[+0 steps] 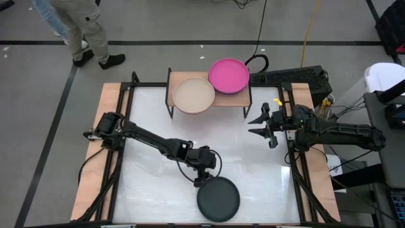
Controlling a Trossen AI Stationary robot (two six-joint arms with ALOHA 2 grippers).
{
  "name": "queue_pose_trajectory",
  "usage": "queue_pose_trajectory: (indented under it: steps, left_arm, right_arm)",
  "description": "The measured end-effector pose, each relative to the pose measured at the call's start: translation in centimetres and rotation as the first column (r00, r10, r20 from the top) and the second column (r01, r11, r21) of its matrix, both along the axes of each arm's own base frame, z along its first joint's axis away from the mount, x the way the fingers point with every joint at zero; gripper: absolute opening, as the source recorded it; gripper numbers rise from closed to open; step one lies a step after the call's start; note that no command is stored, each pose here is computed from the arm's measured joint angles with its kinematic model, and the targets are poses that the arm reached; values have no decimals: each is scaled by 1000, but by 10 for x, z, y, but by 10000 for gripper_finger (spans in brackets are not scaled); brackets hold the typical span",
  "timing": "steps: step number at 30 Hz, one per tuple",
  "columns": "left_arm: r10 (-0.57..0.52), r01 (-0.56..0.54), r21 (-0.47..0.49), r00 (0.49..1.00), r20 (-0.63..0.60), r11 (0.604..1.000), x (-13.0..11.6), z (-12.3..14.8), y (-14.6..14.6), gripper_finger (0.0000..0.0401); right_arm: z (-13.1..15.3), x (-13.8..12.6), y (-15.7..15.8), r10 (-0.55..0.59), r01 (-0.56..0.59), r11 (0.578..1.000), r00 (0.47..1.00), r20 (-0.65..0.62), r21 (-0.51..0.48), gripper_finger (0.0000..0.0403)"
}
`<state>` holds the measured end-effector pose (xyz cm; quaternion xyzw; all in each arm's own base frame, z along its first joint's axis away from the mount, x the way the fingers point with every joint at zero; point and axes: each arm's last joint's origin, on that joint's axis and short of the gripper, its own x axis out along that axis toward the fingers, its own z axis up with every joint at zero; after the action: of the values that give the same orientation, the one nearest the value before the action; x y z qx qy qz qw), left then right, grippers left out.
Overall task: Place and stack plates onto a shelf
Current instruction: Stack the black plate on top of the gray plate on the shelf
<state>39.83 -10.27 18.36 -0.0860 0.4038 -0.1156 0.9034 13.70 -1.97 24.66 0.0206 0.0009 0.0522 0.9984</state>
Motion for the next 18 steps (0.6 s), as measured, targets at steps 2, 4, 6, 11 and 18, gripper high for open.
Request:
queue_pose_trajectory:
  steps: [2, 4, 6, 11, 18]
  left_arm:
    - [1, -1, 2, 1000, 0, 1000, 0, 0, -1, 219]
    - [36, -36, 6, 999, 0, 999, 0, 0, -1, 235]
    - [91, -91, 0, 996, -7, 996, 1, -3, -2, 241]
    - [104, -104, 1, 994, -25, 995, 3, -16, -10, 243]
    - [126, -127, -15, 988, -88, 992, 3, -33, -15, 244]
  right_arm:
    - [0, 0, 0, 0, 0, 1000, 1000, 1, 0, 130]
    - [0, 0, 0, 0, 0, 1000, 1000, 0, 0, 130]
    - [0, 0, 0, 0, 0, 1000, 1000, 0, 0, 130]
    - [0, 0, 0, 0, 0, 1000, 1000, -1, 1, 130]
    - [-1, 0, 0, 0, 0, 1000, 1000, -8, 4, 130]
